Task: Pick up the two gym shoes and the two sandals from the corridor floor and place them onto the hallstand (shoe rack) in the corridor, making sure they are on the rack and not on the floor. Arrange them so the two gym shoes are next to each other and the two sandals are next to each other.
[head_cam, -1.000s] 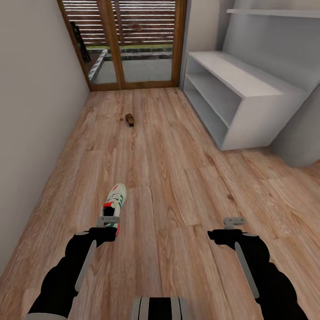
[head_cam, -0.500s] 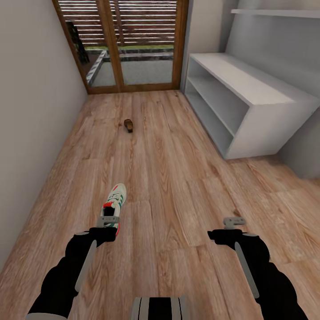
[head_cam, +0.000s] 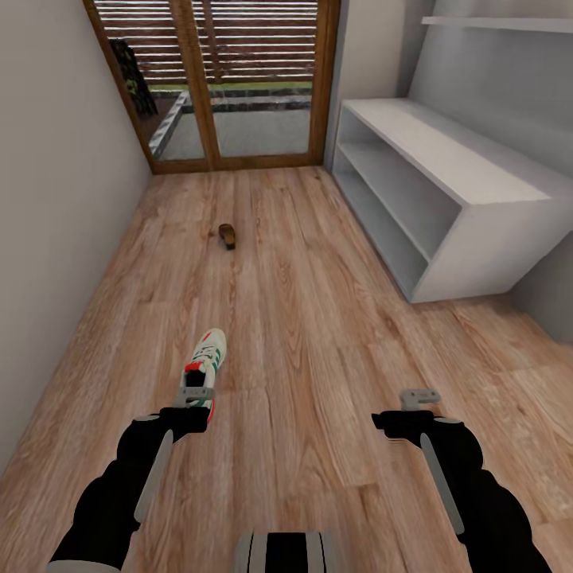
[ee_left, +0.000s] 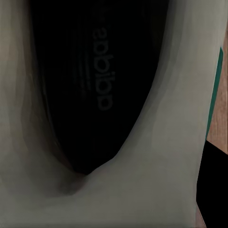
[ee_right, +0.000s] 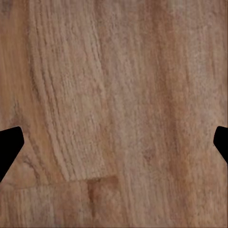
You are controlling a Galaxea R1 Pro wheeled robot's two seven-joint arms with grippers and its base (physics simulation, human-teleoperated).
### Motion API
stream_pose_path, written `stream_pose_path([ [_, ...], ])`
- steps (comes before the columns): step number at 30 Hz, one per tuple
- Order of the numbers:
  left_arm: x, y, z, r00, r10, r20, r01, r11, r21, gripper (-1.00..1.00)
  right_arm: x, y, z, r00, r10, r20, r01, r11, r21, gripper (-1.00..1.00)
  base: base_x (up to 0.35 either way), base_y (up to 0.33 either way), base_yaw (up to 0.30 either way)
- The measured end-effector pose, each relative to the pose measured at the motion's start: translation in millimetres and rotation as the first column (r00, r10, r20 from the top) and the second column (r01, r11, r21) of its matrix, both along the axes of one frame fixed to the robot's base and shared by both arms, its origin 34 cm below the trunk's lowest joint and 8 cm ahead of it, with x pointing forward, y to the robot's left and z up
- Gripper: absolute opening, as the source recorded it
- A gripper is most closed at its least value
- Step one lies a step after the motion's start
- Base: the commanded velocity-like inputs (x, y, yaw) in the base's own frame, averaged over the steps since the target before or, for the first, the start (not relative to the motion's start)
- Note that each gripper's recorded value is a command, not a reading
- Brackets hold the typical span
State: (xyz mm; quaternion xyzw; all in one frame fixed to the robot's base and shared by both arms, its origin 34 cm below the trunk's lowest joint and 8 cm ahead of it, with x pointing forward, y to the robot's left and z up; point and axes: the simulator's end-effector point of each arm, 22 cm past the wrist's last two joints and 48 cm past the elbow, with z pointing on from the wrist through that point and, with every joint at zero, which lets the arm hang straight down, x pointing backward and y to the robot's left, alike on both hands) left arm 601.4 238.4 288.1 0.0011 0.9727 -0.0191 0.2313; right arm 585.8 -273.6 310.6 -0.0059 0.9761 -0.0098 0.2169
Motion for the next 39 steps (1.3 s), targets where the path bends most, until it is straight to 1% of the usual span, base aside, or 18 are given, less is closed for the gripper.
stream_pose_path([
  [17,0.0,0.0,0.0,1.0,0.0,0.0,0.0,1.0,0.0,-1.0,0.0,0.0,0.0,1.0,0.0,0.0,0.0,1.0,0.0,1.0,0.335,0.0,0.01],
  [29,-1.4,0.2,-3.3,1.0,0.0,-0.006,0.0,1.0,0.001,-1.0,-1.3,-0.1,-3.2,1.0,0.0,-0.007,0.0,1.0,0.0,1.0,0.336,0.0,0.211],
  [39,-1.7,0.4,-4.0,1.0,0.0,-0.008,0.0,1.0,0.002,-1.0,-1.6,0.0,-3.9,1.0,0.0,-0.008,0.0,1.0,0.0,1.0,0.334,-0.045,0.034],
])
